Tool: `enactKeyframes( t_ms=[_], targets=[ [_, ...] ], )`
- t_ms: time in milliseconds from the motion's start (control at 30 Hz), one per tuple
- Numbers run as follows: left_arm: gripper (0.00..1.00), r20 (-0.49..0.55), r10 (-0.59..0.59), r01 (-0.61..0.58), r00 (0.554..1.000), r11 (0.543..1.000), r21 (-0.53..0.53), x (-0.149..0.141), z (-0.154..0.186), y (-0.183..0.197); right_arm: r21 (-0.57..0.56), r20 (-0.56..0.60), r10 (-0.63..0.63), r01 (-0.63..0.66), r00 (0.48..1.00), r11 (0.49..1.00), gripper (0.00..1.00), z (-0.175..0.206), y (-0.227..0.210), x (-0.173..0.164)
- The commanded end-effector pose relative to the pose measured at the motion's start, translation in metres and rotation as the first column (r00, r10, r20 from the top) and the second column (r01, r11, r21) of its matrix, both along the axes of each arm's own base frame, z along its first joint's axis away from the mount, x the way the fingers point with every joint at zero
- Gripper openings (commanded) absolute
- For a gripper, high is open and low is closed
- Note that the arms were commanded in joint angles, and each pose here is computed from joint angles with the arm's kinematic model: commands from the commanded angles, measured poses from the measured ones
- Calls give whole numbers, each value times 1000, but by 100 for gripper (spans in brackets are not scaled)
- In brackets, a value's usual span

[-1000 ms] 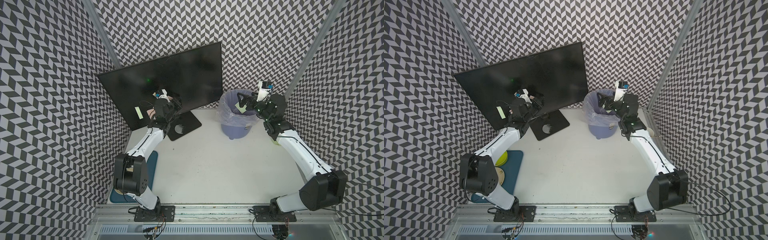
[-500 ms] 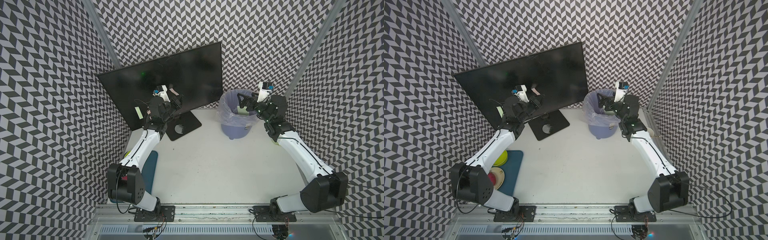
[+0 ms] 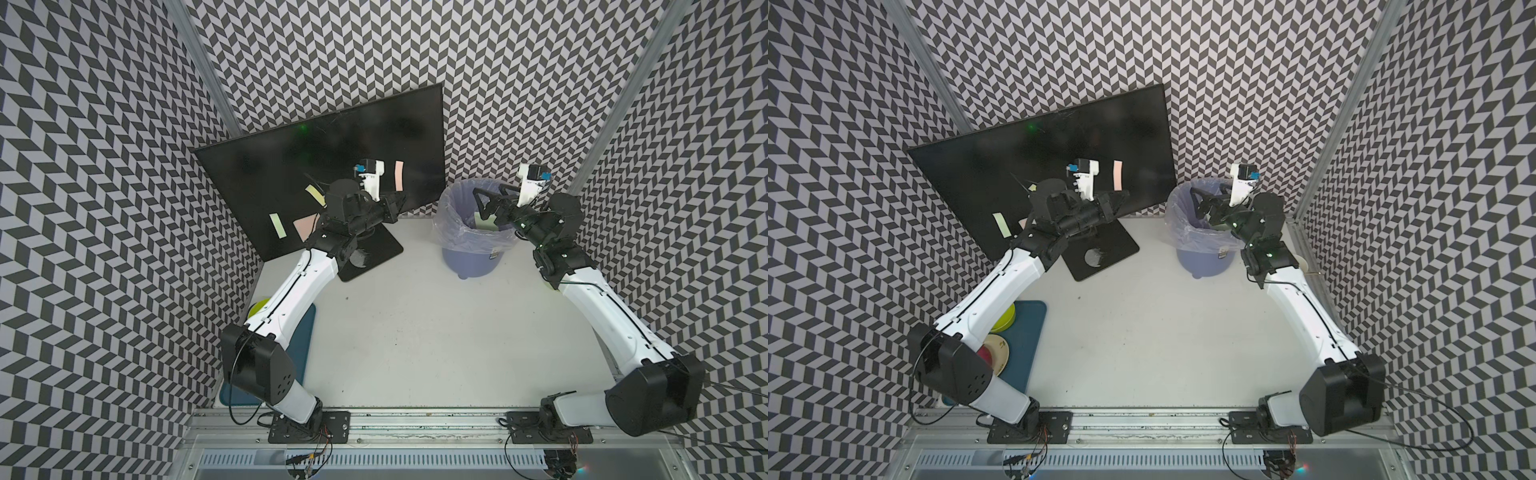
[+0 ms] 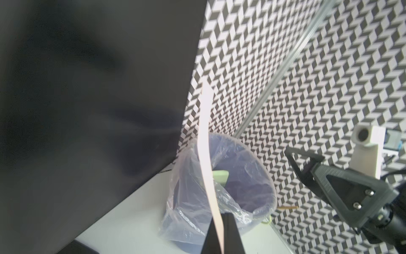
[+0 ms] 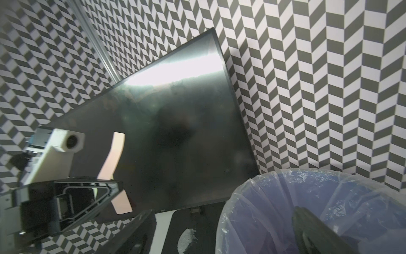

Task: Remove the sticky note from the monitor
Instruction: Place the sticky note in the trash bin.

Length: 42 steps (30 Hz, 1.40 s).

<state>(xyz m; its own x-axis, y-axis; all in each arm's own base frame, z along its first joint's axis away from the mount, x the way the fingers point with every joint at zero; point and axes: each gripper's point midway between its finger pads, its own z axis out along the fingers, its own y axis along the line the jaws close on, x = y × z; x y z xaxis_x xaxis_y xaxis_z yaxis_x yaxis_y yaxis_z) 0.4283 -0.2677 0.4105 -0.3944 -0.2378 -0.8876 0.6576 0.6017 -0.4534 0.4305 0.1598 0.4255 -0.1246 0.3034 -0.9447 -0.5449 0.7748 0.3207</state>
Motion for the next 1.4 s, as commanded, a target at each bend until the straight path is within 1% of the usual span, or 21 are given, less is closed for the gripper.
enactKeyframes(
  t_ms=[0, 133, 233, 333, 500, 633, 767, 867, 1000, 1167, 1367],
  targets=[
    [0, 11, -130, 127, 991, 983, 134, -13, -24, -27, 73, 97, 154, -161, 983, 984, 99, 30, 20, -29],
    [0, 13, -215, 209, 977, 962, 178, -28, -33, -49, 118, 117, 322, -335, 940, 935, 99, 35, 48, -49],
    [0, 31, -255, 245, 967, 951, 187, -40, -31, -59, 140, 119, 409, -423, 905, 895, 98, 34, 68, -57],
    [0, 52, -280, 267, 959, 946, 183, -49, -27, -62, 164, 104, 450, -461, 887, 872, 96, 29, 81, -58],
    [0, 77, -304, 288, 950, 942, 172, -60, -21, -62, 195, 58, 480, -481, 876, 855, 93, 16, 94, -53],
    [0, 91, -316, 298, 944, 939, 171, -65, -18, -63, 223, 39, 543, -537, 839, 813, 90, 6, 109, -58],
    [0, 111, -321, 301, 941, 939, 168, -67, -13, -62, 224, 24, 554, -545, 832, 808, 89, 2, 117, -60],
    [0, 124, -335, 313, 934, 935, 167, -71, -11, -65, 237, 18, 568, -556, 823, 797, 87, -1, 120, -59],
    [0, 119, -347, 325, 930, 930, 172, -74, -14, -68, 255, 33, 588, -576, 808, 777, 79, 5, 121, -63],
    [0, 119, -348, 326, 930, 930, 173, -74, -15, -68, 274, 36, 603, -588, 797, 761, 62, 6, 122, -65],
    [0, 124, -342, 319, 932, 932, 170, -74, -12, -67, 279, 30, 603, -586, 797, 761, 41, 5, 121, -66]
  ],
)
